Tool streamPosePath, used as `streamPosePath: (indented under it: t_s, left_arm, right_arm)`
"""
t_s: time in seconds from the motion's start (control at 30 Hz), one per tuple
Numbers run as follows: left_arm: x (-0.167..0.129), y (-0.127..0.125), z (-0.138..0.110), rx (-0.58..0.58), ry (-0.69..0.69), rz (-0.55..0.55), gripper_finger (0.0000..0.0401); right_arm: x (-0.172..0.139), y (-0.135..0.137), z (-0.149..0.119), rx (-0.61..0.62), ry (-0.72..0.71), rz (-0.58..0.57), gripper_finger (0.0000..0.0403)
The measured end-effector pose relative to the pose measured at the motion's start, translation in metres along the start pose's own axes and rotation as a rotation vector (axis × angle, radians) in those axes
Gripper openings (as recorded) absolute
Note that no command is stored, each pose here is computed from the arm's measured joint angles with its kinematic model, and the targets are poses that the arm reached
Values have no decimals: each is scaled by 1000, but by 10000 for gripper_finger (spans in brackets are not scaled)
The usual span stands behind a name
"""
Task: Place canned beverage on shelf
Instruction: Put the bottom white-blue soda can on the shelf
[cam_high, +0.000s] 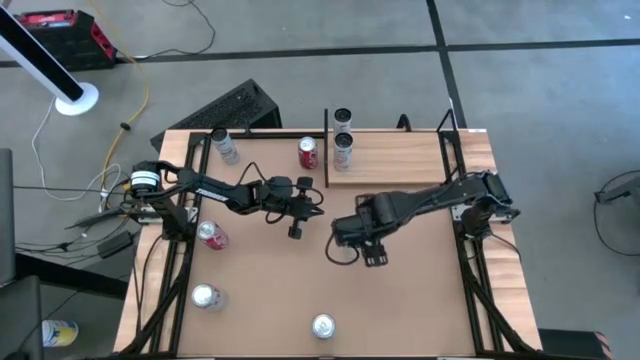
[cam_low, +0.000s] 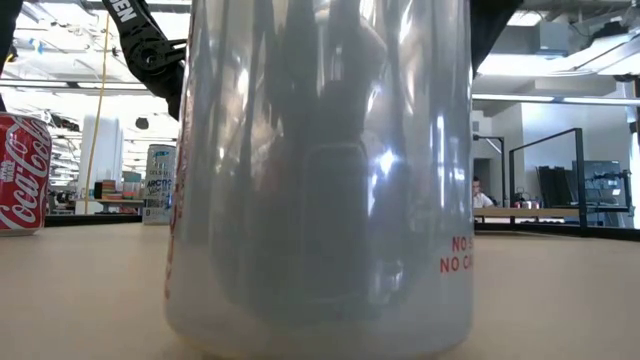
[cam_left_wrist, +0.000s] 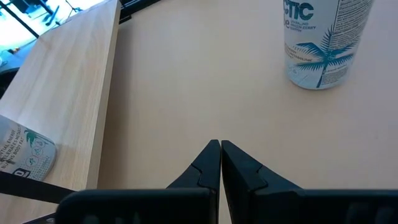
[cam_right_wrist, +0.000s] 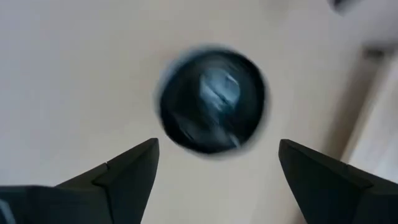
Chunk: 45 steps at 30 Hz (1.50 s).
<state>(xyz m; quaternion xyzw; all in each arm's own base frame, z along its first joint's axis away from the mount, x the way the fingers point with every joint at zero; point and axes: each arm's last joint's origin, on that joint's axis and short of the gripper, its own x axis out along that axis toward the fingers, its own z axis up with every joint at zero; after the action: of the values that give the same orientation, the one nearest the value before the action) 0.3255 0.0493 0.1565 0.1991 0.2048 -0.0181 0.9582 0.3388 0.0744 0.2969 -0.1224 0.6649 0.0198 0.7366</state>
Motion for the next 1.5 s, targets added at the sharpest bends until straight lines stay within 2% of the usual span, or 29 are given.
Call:
streamPosePath:
  t_s: [0.1,0.3,0.43,0.63,0.87,0.97,1.07,1.5]
  left_arm:
    - [0,0,0,0,0,0,0]
    - [0,0,0,-1,0,-1,0]
    - [0,0,0,-2,0,-1,0]
    - [0,0,-1,-3,8,-4,0]
    - [0,-1,-2,-3,20,-10,0]
    - [0,-1,-2,-2,23,-12,0]
    - [0,-1,-2,1,23,-12,0]
    - [0,-1,-3,5,27,-14,0]
  right_arm:
    - [-6,-7,-6,209,58,-4,356]
    - [-6,-17,-10,655,133,67,356]
    - [-5,-20,-10,837,184,186,356]
    - [-12,-15,-12,922,196,259,356]
    - [-16,-20,0,1130,43,256,356]
    - [-16,-20,7,1172,-24,283,356]
    - [-16,-21,7,1214,-40,251,356]
    - [-14,-22,5,1232,-47,182,356]
